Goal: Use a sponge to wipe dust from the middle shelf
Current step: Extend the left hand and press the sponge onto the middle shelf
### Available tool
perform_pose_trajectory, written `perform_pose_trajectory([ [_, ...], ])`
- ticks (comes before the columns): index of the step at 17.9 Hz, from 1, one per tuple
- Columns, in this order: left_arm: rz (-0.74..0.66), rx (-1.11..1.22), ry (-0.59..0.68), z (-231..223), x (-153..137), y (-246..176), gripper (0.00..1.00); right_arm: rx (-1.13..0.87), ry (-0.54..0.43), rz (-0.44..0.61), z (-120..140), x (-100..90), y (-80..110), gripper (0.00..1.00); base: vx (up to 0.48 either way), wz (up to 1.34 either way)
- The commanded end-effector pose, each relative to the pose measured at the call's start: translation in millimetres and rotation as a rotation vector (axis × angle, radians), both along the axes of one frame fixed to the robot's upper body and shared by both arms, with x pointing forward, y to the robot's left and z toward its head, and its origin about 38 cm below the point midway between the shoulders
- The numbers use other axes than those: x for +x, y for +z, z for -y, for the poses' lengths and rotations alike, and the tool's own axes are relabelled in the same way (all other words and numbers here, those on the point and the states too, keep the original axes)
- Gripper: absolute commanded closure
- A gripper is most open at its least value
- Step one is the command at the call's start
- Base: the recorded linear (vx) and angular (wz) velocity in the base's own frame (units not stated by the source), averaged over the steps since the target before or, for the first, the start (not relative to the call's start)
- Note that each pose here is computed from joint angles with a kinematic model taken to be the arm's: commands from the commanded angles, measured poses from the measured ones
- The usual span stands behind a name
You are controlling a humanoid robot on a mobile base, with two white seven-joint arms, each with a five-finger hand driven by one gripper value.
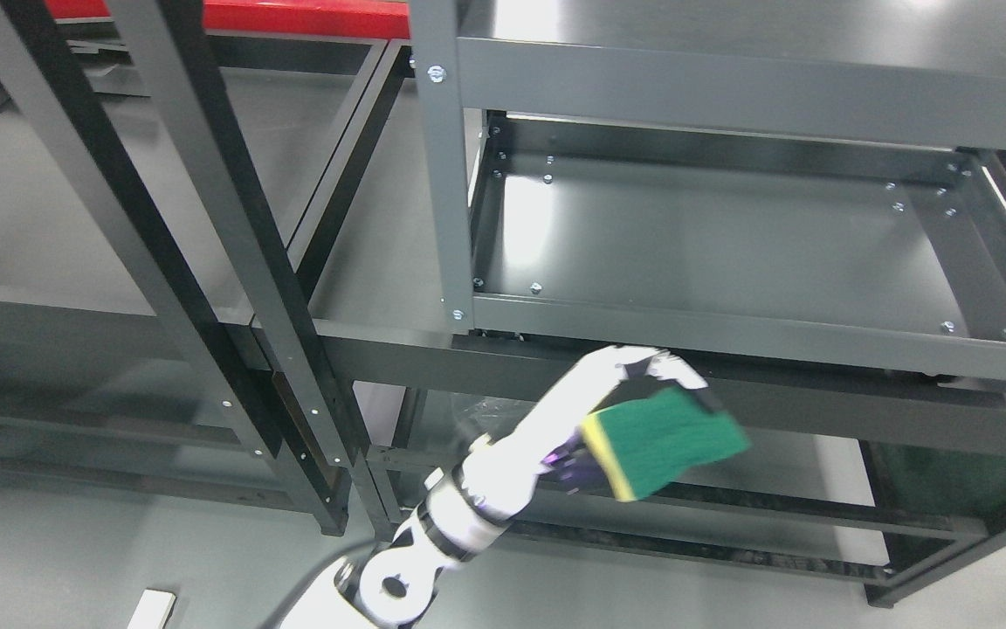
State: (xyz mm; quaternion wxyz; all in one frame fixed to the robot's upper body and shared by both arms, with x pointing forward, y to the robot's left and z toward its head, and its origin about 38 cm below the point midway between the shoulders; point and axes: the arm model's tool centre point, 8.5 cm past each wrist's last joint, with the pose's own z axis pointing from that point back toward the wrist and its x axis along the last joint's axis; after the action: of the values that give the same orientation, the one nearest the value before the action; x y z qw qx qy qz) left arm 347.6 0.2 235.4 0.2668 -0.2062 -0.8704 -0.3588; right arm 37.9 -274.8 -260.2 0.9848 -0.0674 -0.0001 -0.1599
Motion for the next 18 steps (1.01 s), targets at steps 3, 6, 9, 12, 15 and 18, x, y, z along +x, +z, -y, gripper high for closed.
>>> perform_pose_trajectory([
  [3, 0.518, 0.354, -0.112, 79, 4, 97, 1.0, -0.021, 0.0, 0.016, 12, 5.5, 1.3, 0.0, 0.029, 0.12],
  [6, 0.666, 0.435, -0.105, 93, 10, 135, 1.0, -0.021, 0.0, 0.016, 12, 5.5, 1.3, 0.0, 0.016, 0.06],
  [9, 0.799, 0.484, -0.066, 103, 19, 178, 1.0, -0.021, 0.0, 0.016, 12, 5.5, 1.3, 0.0, 0.004, 0.0],
  [12, 0.993, 0.497, 0.023, 108, 15, 249, 1.0, -0.021, 0.0, 0.016, 12, 5.5, 1.3, 0.0, 0.0, 0.0],
  [15, 1.127, 0.564, 0.059, 116, 8, 254, 1.0, -0.021, 0.0, 0.016, 12, 5.5, 1.3, 0.0, 0.0, 0.0],
  [18, 1.136, 0.605, 0.118, 115, 24, 259, 1.0, -0.021, 0.001, 0.016, 12, 5.5, 1.3, 0.0, 0.0, 0.0],
])
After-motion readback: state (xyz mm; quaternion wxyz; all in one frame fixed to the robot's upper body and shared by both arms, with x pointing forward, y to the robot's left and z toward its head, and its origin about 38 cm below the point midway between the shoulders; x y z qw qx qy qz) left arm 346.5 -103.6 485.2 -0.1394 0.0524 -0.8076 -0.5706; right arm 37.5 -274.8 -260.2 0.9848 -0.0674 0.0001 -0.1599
